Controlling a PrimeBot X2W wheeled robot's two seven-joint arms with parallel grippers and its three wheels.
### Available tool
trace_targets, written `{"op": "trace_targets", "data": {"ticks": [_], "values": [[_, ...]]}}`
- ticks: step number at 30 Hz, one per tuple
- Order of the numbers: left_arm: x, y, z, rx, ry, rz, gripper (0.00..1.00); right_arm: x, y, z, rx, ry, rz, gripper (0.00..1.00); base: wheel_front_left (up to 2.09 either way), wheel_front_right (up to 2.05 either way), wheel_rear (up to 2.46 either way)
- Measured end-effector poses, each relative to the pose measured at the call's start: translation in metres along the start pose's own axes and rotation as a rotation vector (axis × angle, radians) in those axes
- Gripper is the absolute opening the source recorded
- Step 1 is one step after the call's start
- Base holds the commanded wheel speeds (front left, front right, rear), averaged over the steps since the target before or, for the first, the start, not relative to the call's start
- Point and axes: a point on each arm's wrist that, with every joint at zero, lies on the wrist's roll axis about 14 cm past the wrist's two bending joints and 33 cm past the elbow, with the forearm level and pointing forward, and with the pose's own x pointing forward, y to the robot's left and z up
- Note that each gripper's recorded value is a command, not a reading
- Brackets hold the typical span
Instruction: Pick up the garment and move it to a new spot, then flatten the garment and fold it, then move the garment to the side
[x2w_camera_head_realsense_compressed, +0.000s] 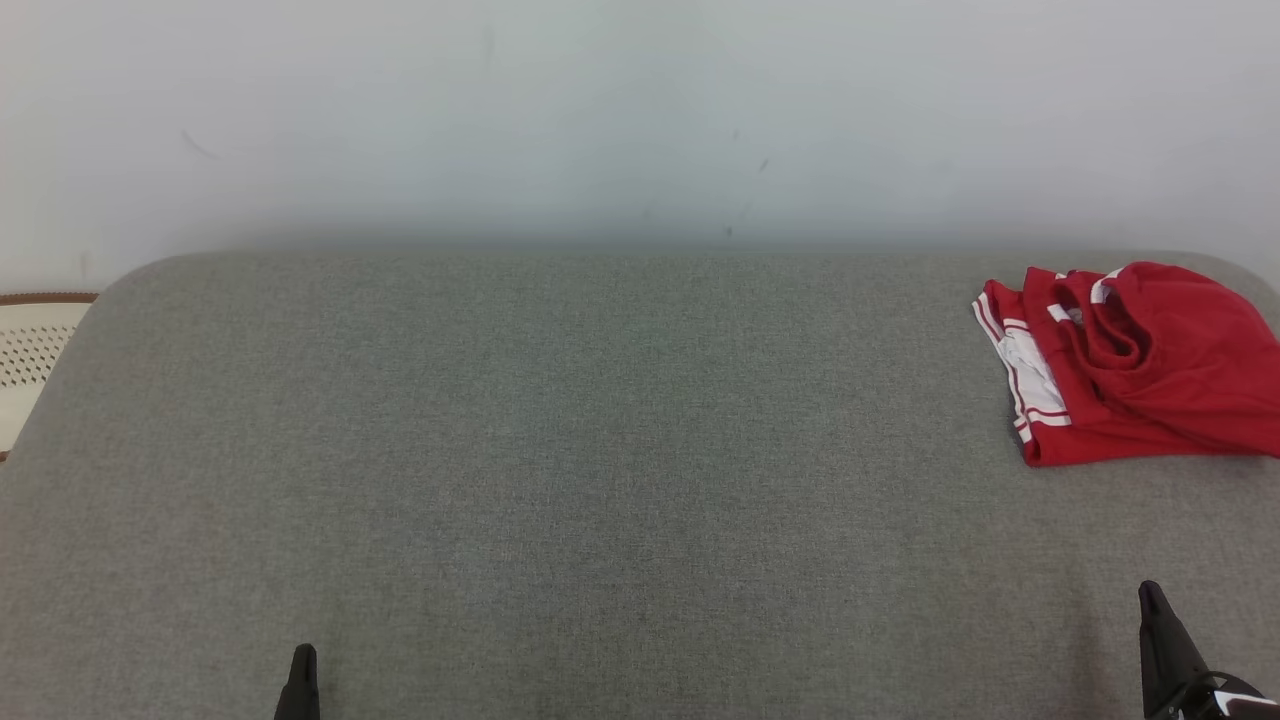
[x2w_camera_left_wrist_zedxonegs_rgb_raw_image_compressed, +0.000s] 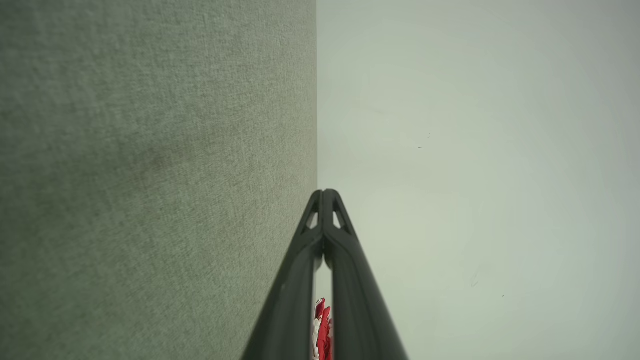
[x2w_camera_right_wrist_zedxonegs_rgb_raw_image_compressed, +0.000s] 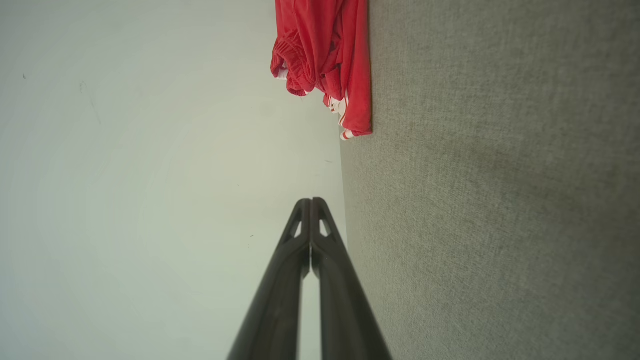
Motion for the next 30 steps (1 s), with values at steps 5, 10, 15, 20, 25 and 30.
{"op": "trace_targets", "data": {"ticks": [5, 10, 15, 20, 25, 30], "values": [[0.0, 0.0, 0.0, 0.0, 0.0, 0.0, 0.0, 0.0, 0.0001, 0.0001, 0.0, 0.0, 0.0, 0.0, 0.0, 0.0, 0.0], [0.0001, 0.0, 0.0, 0.0, 0.0, 0.0, 0.0, 0.0, 0.0001, 0.0003, 0.001, -0.001, 0.001, 0.0, 0.0, 0.0, 0.0], [0.0, 0.0, 0.0001, 0.0, 0.0, 0.0, 0.0, 0.0001, 0.0002, 0.0004, 0.001, -0.001, 0.001, 0.0, 0.0, 0.0, 0.0], [0.0, 0.0, 0.0001, 0.0, 0.0, 0.0, 0.0, 0.0001, 0.0002, 0.0004, 0.001, -0.002, 0.001, 0.0, 0.0, 0.0, 0.0], [0.0, 0.0, 0.0, 0.0, 0.0, 0.0, 0.0, 0.0001, 0.0002, 0.0003, 0.002, 0.0, 0.001, 0.0, 0.0, 0.0, 0.0], [0.0, 0.0, 0.0001, 0.0, -0.001, 0.0, 0.0, 0.0002, 0.0005, 0.0002, 0.002, 0.0, 0.002, 0.0, 0.0, 0.0, 0.0]]}}
